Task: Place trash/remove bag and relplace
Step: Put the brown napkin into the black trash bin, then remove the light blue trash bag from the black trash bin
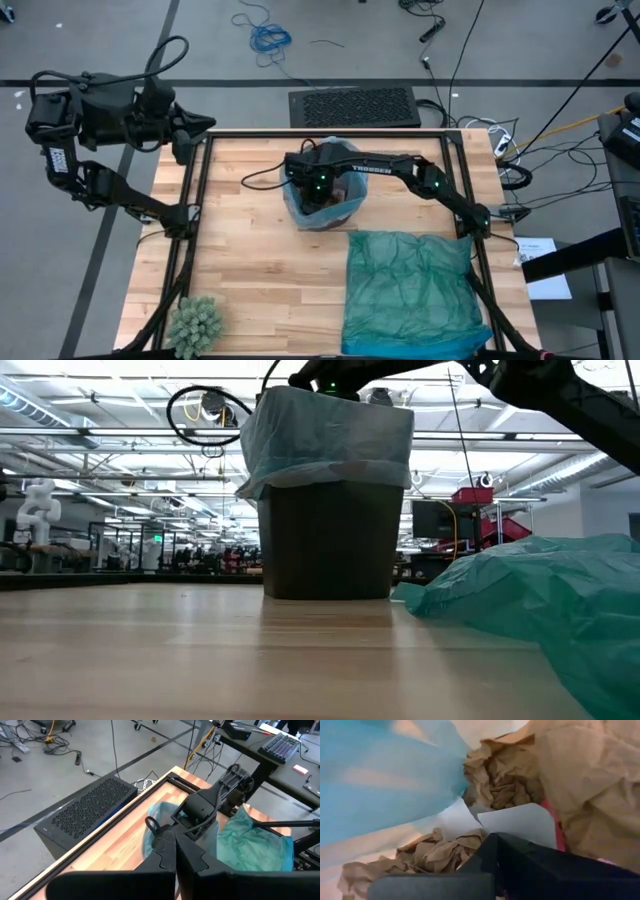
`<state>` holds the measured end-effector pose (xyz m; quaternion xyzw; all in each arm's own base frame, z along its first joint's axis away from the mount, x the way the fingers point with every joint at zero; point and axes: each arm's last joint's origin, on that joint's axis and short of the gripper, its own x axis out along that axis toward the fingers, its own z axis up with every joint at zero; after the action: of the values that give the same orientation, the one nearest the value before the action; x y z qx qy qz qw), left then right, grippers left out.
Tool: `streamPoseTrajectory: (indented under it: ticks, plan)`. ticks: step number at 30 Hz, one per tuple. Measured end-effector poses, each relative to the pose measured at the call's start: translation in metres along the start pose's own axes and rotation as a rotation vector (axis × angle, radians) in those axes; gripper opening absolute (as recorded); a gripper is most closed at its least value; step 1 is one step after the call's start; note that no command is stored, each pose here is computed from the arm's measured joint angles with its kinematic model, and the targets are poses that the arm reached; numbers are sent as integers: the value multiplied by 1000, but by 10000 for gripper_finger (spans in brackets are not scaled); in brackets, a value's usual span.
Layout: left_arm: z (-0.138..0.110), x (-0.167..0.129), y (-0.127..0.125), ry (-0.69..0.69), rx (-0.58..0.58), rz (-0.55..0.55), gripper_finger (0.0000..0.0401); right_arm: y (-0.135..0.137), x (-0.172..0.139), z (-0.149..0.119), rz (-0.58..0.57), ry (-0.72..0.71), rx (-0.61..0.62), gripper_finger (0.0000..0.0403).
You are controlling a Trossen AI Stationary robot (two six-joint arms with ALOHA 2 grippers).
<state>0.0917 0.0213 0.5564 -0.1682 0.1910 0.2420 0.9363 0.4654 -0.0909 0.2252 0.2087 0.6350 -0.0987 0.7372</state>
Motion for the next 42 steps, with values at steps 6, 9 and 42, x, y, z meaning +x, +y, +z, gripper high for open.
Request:
streamPoseTrajectory:
  ticks: [6,9,42]
  plan:
    - [-2,0,1,17,5,7,0,3,-16,-3,44,-22,-5,0]
    - [-2,0,1,17,5,7,0,5,-34,-6,55,-62,0,0]
    - [3,11,0,13,52,66,0,75,-215,-129,-65,-461,-502,52]
